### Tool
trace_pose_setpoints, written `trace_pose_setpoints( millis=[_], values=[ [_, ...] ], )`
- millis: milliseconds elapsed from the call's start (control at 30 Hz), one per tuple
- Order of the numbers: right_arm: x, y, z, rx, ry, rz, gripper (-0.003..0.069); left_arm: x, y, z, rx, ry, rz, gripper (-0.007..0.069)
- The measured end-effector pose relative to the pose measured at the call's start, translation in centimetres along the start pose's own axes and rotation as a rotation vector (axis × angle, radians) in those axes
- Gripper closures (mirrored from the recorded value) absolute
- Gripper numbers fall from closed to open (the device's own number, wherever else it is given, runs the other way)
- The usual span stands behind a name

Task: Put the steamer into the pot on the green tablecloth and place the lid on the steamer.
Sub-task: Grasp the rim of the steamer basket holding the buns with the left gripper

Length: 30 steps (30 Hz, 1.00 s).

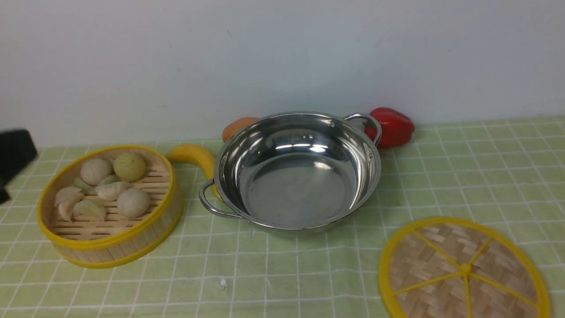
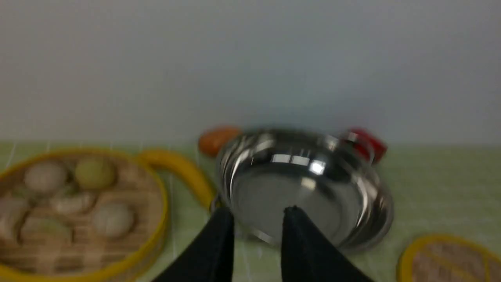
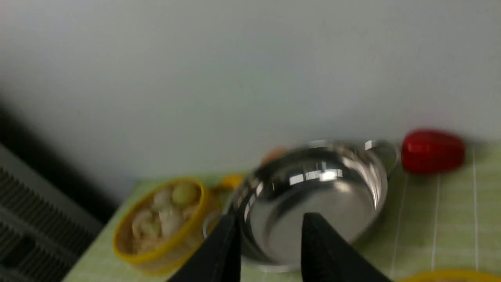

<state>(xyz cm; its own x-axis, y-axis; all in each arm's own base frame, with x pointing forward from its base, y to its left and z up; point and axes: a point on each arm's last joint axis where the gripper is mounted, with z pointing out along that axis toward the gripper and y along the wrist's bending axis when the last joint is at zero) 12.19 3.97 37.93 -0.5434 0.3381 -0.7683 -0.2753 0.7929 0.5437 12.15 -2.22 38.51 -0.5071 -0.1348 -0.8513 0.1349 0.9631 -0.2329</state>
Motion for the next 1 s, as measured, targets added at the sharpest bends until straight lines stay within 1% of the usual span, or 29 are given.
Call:
trace_pose_setpoints(
  millis=[33,67,100,167,200,233,267,300,333,367,400,500,533,567,667,700,767,833,1000],
  values=[
    [0.1,-1.0,0.8,0.053,0.088,0.012,0.0419,-0.3,0.5,1.3,-0.039,0.099,-0.018,0.0449],
    [0.2,-1.1,1.0,0.054,0.098,0.022,0.0419,-0.2,0.7,1.4,-0.055,0.124,-0.028,0.0449],
    [0.4,-2.6,2.0,0.140,0.197,0.029,0.0419,-0.5,1.7,3.3,-0.137,0.228,-0.045,0.0449],
    [0.7,-3.9,2.6,0.223,0.274,0.033,0.0419,-0.5,3.1,5.2,-0.256,0.318,-0.067,0.0449],
    [0.8,-4.7,2.9,0.276,0.309,0.030,0.0419,-0.6,4.3,6.5,-0.340,0.353,-0.083,0.0449],
    [0.8,-4.7,3.0,0.277,0.312,0.035,0.0419,-0.6,4.7,6.7,-0.367,0.356,-0.089,0.0449],
    [0.9,-5.1,3.1,0.301,0.328,0.030,0.0419,-0.6,5.7,7.8,-0.422,0.385,-0.106,0.0449],
    [0.9,-5.7,3.2,0.340,0.351,0.021,0.0419,-0.4,8.0,9.8,-0.516,0.411,-0.152,0.0445],
    [1.0,-5.8,3.3,0.351,0.356,0.016,0.0419,-0.4,9.0,10.6,-0.549,0.432,-0.185,0.0443],
    [1.0,-5.8,3.3,0.352,0.357,0.017,0.0419,-0.3,9.3,10.8,-0.555,0.435,-0.191,0.0442],
    [1.0,-5.9,3.3,0.357,0.359,0.016,0.0419,-0.1,11.1,12.2,-0.588,0.464,-0.242,0.0434],
    [1.0,-5.7,3.4,0.349,0.365,0.011,0.0419,0.3,14.7,14.9,-0.599,0.542,-0.318,0.0416],
    [1.0,-5.7,3.4,0.348,0.365,0.010,0.0419,0.3,14.9,15.1,-0.598,0.547,-0.320,0.0413],
    [1.1,-5.6,3.4,0.341,0.369,0.006,0.0419,0.3,16.2,16.3,-0.591,0.578,-0.322,0.0403],
    [1.2,-5.3,3.6,0.327,0.379,-0.006,0.0419,0.2,18.6,18.7,-0.583,0.620,-0.302,0.0381],
    [1.2,-5.3,3.6,0.326,0.378,-0.005,0.0419,0.0,18.6,18.7,-0.583,0.615,-0.301,0.0381],
    [1.3,-5.1,3.7,0.316,0.385,-0.012,0.0419,-0.4,19.9,20.8,-0.579,0.619,-0.291,0.0372],
    [1.3,-5.1,3.7,0.315,0.386,-0.013,0.0419,-0.7,20.7,22.1,-0.576,0.611,-0.286,0.0372],
    [1.3,-5.1,3.7,0.315,0.386,-0.014,0.0419,-1.0,21.9,24.1,-0.567,0.602,-0.270,0.0372]
  ],
)
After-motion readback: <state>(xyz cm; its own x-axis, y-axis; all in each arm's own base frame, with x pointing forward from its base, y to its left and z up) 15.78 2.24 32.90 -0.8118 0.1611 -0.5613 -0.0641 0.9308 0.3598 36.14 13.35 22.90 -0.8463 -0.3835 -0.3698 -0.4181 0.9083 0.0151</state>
